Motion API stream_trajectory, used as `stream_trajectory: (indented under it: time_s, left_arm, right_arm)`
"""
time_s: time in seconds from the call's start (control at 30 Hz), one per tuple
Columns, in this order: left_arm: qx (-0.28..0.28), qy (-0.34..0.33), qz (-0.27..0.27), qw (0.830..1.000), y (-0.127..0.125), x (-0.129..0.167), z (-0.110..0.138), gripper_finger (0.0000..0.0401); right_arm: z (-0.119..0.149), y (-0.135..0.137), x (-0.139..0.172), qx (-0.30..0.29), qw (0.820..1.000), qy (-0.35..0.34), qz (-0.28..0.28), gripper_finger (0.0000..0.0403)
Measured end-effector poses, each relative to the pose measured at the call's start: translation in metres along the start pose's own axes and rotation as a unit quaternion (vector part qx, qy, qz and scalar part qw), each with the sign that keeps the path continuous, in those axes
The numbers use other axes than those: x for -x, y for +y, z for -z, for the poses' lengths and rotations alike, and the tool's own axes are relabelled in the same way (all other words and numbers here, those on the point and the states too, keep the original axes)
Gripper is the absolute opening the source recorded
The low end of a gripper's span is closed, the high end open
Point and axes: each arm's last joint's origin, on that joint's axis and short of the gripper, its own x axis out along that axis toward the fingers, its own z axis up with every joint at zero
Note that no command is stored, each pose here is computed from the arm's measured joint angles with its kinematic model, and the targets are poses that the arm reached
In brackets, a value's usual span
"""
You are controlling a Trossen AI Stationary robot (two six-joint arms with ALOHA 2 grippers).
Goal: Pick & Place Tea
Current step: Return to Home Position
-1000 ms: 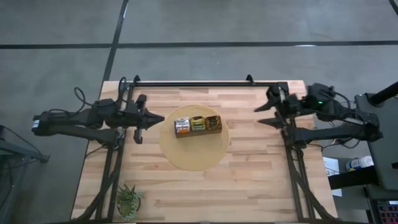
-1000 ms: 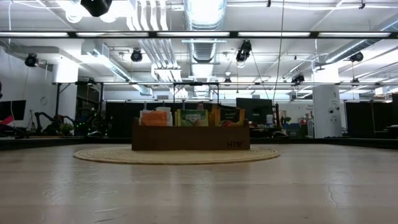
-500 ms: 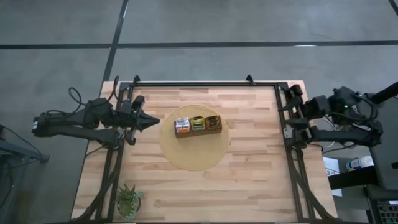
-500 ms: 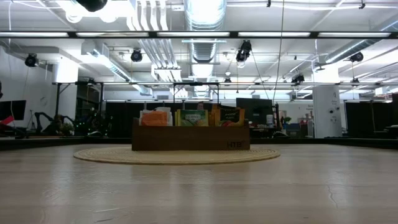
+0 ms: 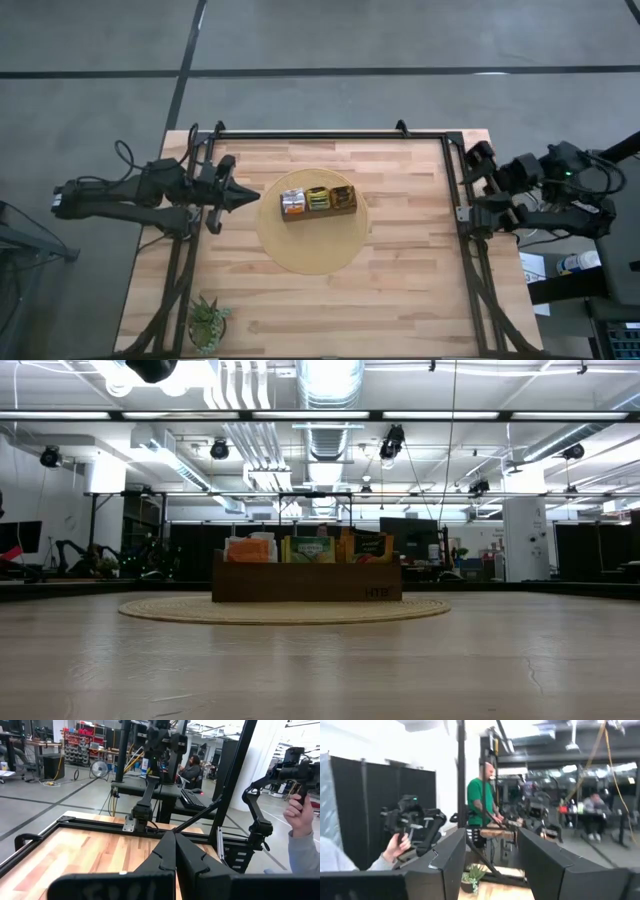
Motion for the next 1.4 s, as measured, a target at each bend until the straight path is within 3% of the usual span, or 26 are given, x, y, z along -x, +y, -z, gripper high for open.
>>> stream_trajectory:
  time_s: [0.2, 0.43, 0.73, 1.4]
  left_arm:
    - [0.000, -0.001, 0.000, 1.000, 0.000, 0.000, 0.000, 0.0000]
    - [0.000, -0.002, 0.000, 1.000, 0.000, 0.000, 0.000, 0.0000]
    - [0.000, -0.002, 0.000, 1.000, 0.000, 0.000, 0.000, 0.0000]
    - [-0.035, -0.003, -0.002, 0.999, 0.001, 0.003, 0.007, 0.0000]
  right_arm:
    - [-0.001, 0.017, 0.030, 0.053, 0.997, -0.037, -0.039, 0.0177]
    - [0.014, 0.038, 0.077, 0.122, 0.985, -0.109, -0.048, 0.0174]
    - [0.018, 0.030, 0.065, 0.129, 0.989, -0.072, -0.031, 0.0172]
    - [0.044, 0.020, 0.056, 0.167, 0.979, -0.117, -0.012, 0.0173]
